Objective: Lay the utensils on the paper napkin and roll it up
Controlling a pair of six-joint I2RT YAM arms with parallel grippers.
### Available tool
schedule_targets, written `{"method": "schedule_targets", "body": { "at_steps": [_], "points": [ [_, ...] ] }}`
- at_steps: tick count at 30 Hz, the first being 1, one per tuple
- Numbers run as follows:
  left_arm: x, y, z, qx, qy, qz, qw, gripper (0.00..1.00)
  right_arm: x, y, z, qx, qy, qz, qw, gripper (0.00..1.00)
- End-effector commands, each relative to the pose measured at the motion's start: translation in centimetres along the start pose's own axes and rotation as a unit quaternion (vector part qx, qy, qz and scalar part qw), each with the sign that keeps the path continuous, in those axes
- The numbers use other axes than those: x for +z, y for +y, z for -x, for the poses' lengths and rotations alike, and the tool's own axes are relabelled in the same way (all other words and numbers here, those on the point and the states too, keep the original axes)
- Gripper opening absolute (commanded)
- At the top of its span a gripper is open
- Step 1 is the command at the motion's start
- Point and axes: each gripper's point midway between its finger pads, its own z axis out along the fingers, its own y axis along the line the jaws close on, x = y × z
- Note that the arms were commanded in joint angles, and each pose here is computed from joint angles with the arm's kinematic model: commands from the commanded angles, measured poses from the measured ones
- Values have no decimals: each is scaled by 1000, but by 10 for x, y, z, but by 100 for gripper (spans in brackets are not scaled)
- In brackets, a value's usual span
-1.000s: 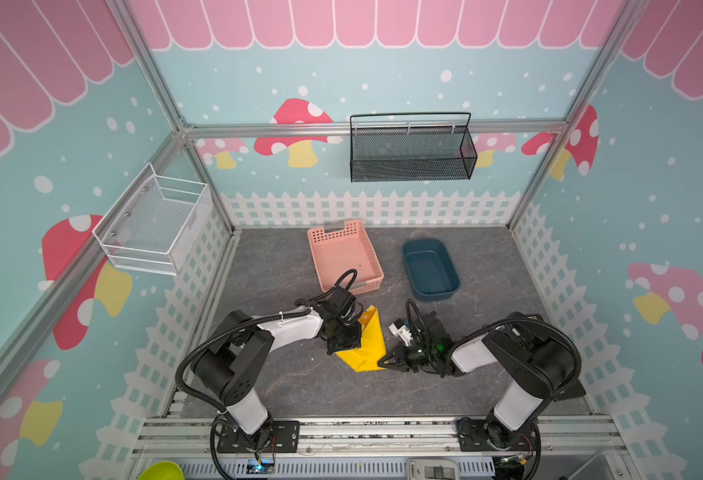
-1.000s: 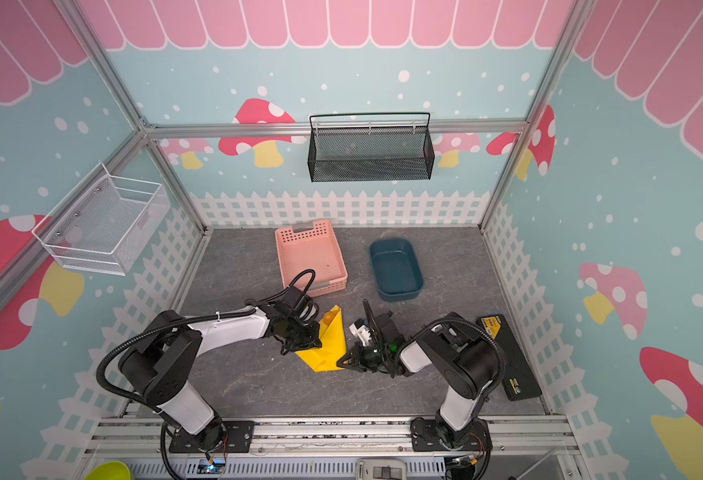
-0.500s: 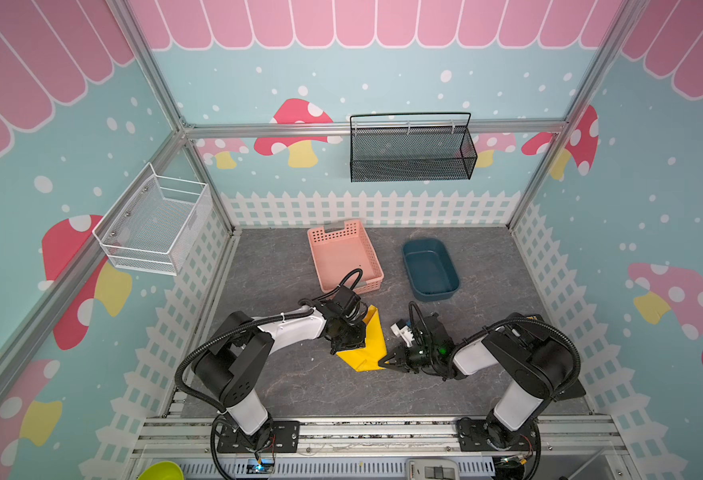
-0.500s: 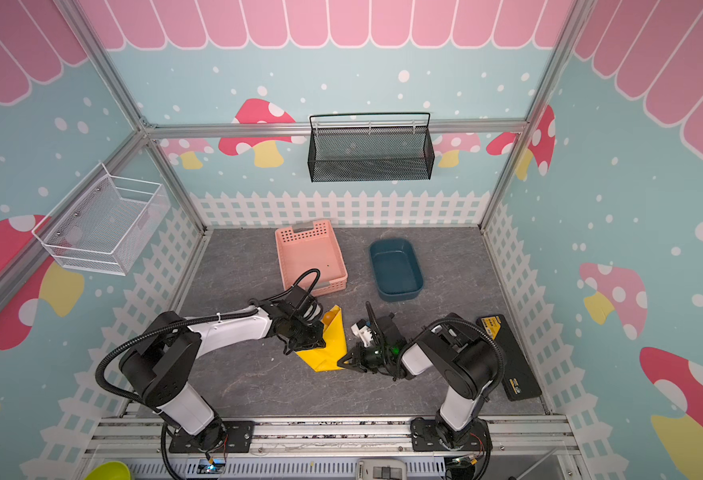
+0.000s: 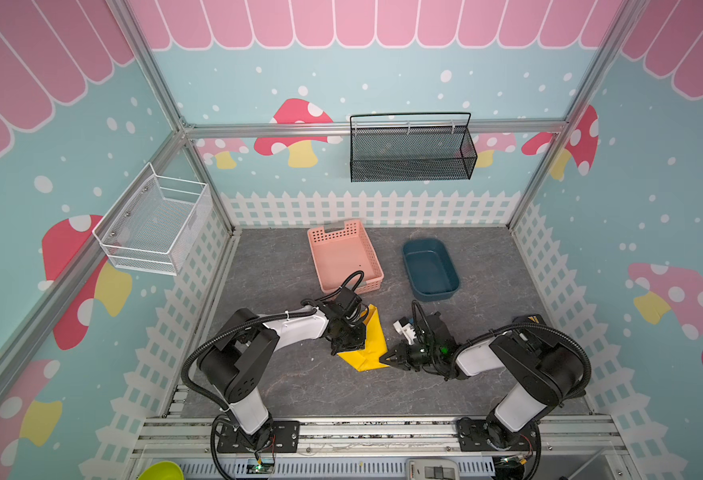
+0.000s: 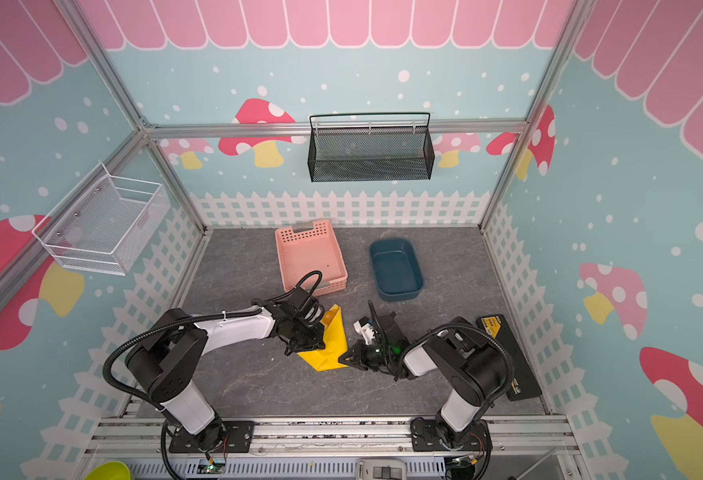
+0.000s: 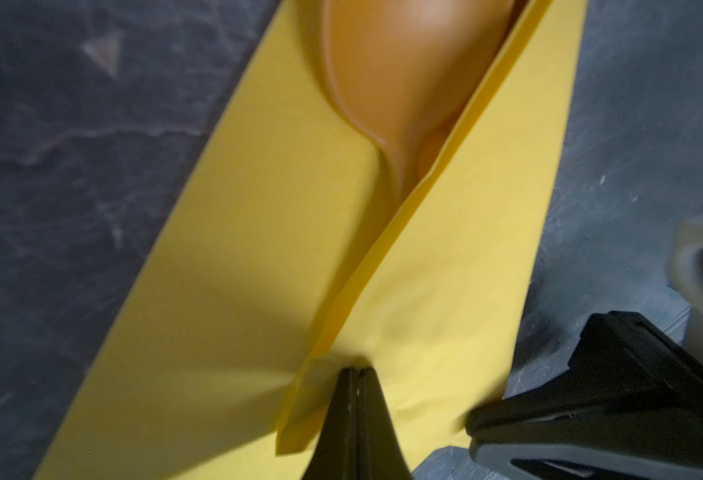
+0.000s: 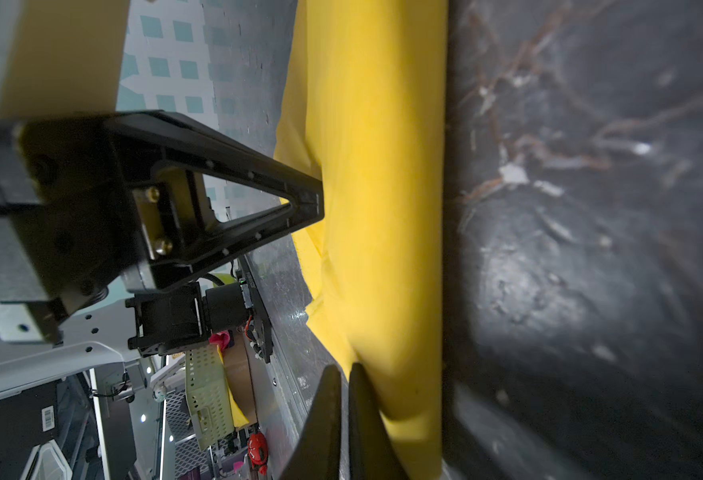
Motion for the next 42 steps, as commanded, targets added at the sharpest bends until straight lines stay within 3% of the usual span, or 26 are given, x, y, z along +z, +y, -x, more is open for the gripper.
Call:
{"method": "schedule_targets", "body": {
  "at_steps": [1, 10, 17, 23, 27, 42],
  "points": [
    [4, 6, -1, 6, 4, 17, 1000, 4, -7, 12, 22, -23, -23, -4, 999, 12],
    [3, 6, 0, 7, 3, 17, 1000, 4, -20, -2, 85, -89, -53, -121, 987, 25],
    [3, 6, -1, 5, 2, 16, 1000, 4, -2, 3, 112, -111, -33, -131, 985, 34],
    [3, 7, -2, 4, 3, 17, 1000, 4, 11, 0, 125, -111, -26, -130, 985, 34],
    [2, 7, -2, 5, 3, 17, 1000, 4, 16, -4, 128, -108, -21, -130, 985, 32],
    [-5, 4, -1, 6, -5, 14, 1000, 4, 15, -10, 124, -98, -25, -132, 986, 1]
  ]
}}
